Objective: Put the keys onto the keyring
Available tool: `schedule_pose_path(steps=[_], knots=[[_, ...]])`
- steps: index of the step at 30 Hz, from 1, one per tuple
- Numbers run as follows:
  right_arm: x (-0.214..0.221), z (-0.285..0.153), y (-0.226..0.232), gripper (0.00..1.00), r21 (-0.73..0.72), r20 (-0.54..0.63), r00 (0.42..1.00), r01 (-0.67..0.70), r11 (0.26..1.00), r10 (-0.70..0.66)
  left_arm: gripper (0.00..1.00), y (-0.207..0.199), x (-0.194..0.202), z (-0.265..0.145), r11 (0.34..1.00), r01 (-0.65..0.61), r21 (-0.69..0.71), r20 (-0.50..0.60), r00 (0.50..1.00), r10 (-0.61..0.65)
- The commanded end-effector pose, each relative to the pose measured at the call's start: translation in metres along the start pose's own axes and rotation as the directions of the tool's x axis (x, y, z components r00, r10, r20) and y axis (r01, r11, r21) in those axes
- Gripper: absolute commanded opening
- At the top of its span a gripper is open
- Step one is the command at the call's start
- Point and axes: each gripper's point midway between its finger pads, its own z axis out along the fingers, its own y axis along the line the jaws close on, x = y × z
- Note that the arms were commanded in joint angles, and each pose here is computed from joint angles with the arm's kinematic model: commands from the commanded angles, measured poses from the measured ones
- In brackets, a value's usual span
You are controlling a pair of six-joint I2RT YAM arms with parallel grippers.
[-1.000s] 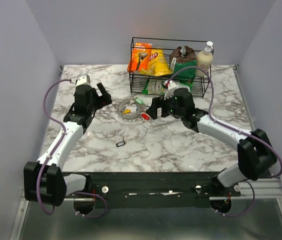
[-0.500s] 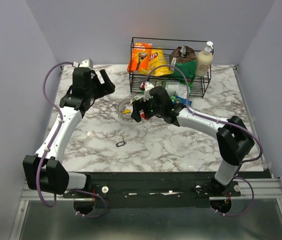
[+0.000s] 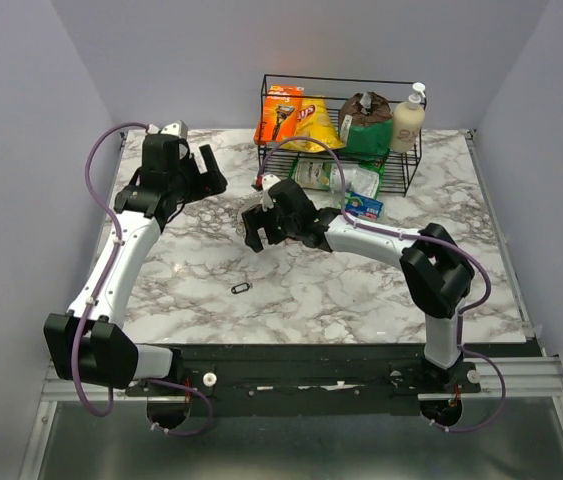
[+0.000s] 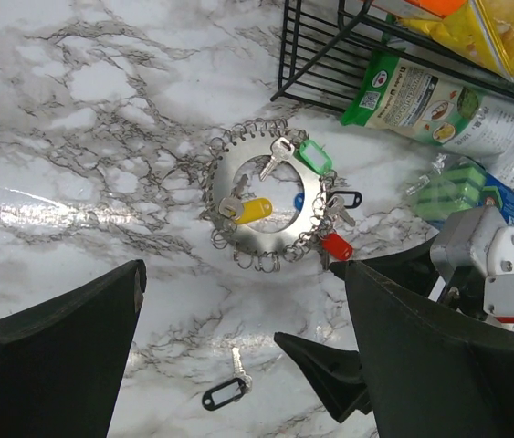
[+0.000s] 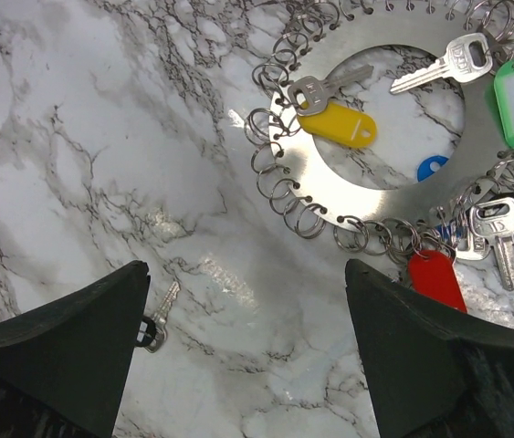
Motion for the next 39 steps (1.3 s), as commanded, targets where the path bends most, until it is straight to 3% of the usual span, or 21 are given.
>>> schedule_pose_path(steps=[1,13,18,29,39], knots=[[0.001,0.006,-0.003,0.96,0.046,-0.012,1.000,-0.023,0.999,0.024,0.99,0.009,0.015,0.000,1.000,-0.003,0.007,-0.075,0.997,0.004],[0.001,0.001,-0.008,0.96,0.060,0.013,0.997,-0.080,0.995,0.080,0.99,0.025,0.020,0.000,1.000,0.008,-0.011,-0.078,0.997,-0.009],[0.011,-0.006,-0.010,0.96,-0.022,0.008,0.987,-0.162,0.987,0.162,0.99,0.023,0.024,0.003,1.000,0.027,0.003,-0.079,0.997,-0.026],[0.016,-0.028,-0.019,0.95,-0.166,0.041,0.947,-0.309,0.937,0.319,0.99,0.014,0.052,0.015,0.986,0.130,0.104,-0.099,0.988,-0.120],[0.027,-0.028,-0.017,0.94,-0.201,0.031,0.937,-0.335,0.920,0.348,0.99,0.006,0.078,0.032,0.951,0.235,0.201,-0.102,0.971,-0.218]])
